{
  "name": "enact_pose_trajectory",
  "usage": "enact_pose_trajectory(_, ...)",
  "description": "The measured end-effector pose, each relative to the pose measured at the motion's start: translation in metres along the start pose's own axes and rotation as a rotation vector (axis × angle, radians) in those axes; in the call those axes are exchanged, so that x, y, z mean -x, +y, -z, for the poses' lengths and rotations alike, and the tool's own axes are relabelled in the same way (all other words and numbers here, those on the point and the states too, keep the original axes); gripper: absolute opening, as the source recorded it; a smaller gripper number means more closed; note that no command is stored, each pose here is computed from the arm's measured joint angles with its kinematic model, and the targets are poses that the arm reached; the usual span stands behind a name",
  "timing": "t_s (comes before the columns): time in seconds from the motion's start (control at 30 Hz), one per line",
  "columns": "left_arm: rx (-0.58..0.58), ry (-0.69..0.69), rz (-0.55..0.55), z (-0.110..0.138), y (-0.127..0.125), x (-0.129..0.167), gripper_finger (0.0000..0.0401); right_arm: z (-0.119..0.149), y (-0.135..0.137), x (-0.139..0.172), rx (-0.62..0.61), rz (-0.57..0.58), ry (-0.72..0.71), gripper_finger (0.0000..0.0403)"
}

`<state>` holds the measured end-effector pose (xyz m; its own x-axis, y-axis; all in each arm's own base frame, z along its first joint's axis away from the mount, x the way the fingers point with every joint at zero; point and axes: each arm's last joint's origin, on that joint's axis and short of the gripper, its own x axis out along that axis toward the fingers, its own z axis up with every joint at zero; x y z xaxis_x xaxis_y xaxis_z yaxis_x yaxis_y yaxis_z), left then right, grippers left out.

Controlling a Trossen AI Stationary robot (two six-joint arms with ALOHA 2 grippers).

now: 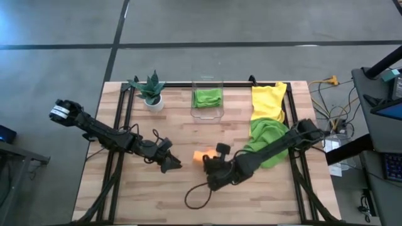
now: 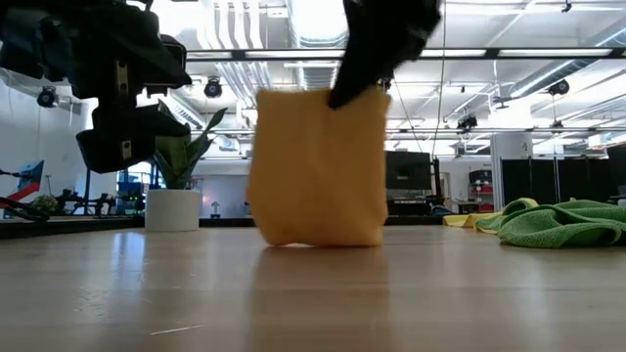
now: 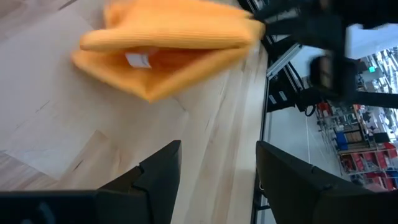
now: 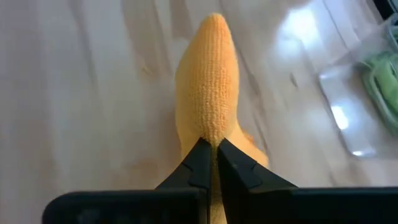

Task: Fold microfiber towels
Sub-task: Put the folded orange towel into the transparent bin

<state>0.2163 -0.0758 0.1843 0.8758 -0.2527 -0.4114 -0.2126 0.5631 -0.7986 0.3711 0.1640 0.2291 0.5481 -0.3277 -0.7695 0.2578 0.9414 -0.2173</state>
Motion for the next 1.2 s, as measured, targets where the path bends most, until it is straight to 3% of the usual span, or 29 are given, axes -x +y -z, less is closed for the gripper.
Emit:
enact_pose_trajectory(0.17, -0.005, 0.001, -0.001, 0.000, 0.000, 0.000, 0.0191, -0.013, 0.012, -0.001, -0.043, -0.155, 0.033, 0.0009)
enact_pose_trajectory(0.3, -0.009, 0.016, 0.006, 0.001, 0.000, 0.000, 0.0191, -0.029, 0.006, 0.007, -0.083, -0.155, 0.017, 0.0009)
enact_pose_trajectory(0.63, -0.055, 0.057, 0.059, 0.000, -0.004, 0.005, 0.0191, -0.070, -0.093, 0.027, -0.421, -0.037, -0.016, 0.0009)
enact_pose_trajectory(0.8, -0.062, 0.040, 0.104, -0.003, -0.010, 0.013, 0.0191, -0.077, -0.138, 0.036, -0.481, 0.005, -0.059, 0.0009)
enact_pose_trajectory(0.9, -0.080, 0.016, 0.112, -0.006, -0.012, 0.017, 0.0191, -0.082, -0.161, 0.045, -0.524, -0.041, -0.076, 0.0009)
enact_pose_trajectory(1.0, -0.080, -0.018, 0.105, -0.009, -0.011, 0.019, 0.0191, -0.083, -0.170, 0.046, -0.503, -0.071, -0.062, 0.0009)
enact_pose_trajectory(1.2, -0.086, -0.051, 0.097, -0.014, -0.008, 0.023, 0.0191, -0.071, -0.167, 0.034, -0.314, -0.042, 0.050, 0.0009)
